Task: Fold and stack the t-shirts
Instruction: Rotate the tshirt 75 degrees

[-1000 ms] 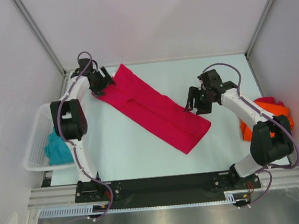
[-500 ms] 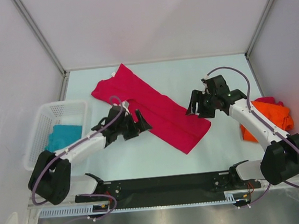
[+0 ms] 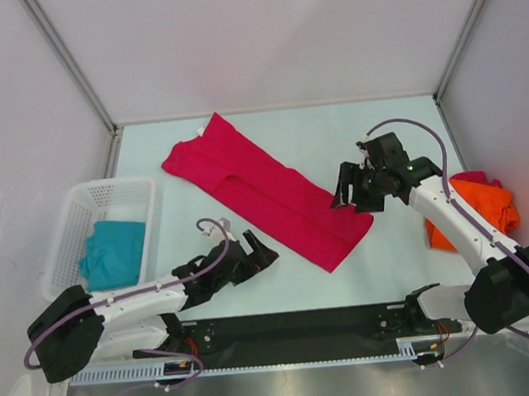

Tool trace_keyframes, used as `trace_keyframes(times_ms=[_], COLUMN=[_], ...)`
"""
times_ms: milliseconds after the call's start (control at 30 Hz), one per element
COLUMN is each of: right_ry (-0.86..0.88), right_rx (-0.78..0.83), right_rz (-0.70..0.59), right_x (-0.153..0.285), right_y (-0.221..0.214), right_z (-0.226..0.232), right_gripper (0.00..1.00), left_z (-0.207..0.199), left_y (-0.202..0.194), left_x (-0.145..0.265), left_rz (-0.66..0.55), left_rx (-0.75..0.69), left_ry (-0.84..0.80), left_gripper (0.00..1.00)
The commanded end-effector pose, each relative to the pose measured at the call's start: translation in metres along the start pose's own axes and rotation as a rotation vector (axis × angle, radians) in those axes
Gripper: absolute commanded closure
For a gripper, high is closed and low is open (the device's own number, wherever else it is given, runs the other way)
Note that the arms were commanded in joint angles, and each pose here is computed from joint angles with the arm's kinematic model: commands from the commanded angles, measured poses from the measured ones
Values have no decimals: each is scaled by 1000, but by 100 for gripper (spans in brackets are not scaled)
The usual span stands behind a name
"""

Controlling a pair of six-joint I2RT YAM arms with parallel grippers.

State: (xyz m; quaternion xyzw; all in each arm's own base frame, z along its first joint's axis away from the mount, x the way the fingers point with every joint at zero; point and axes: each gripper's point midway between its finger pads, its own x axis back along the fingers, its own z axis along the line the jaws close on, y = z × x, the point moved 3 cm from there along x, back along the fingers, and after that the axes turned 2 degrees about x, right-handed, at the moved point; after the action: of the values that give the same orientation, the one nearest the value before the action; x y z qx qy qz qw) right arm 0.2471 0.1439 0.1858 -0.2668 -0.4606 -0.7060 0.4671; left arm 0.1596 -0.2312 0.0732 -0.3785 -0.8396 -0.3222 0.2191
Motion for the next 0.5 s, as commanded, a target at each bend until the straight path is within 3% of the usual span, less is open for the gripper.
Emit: trace_keyframes(times_ms=[0,67,233,267,467], right_ry=[20,23,7,3,-28], right_rx=[42,49,58,64,60], right_rz=[-42,-52,-68,-72,-70], right_x=[20,25,35,37,38], right_y=[7,7,9,10,12], right_z=[12,14,13,12,1], right_gripper=[27,27,26,26,26], left_z=[-24,-40,-55,-74,-77], left_y=[-2,-3,-32,-32,-61], left_x=[-15,-20,-56,-58,-101], left_rz=[-111,-135,-45,-48,101], left_rx=[84,54,16,63,240], left_ry=[-54,-60,-77,-193,-244], left_gripper=[2,4,6,6,3])
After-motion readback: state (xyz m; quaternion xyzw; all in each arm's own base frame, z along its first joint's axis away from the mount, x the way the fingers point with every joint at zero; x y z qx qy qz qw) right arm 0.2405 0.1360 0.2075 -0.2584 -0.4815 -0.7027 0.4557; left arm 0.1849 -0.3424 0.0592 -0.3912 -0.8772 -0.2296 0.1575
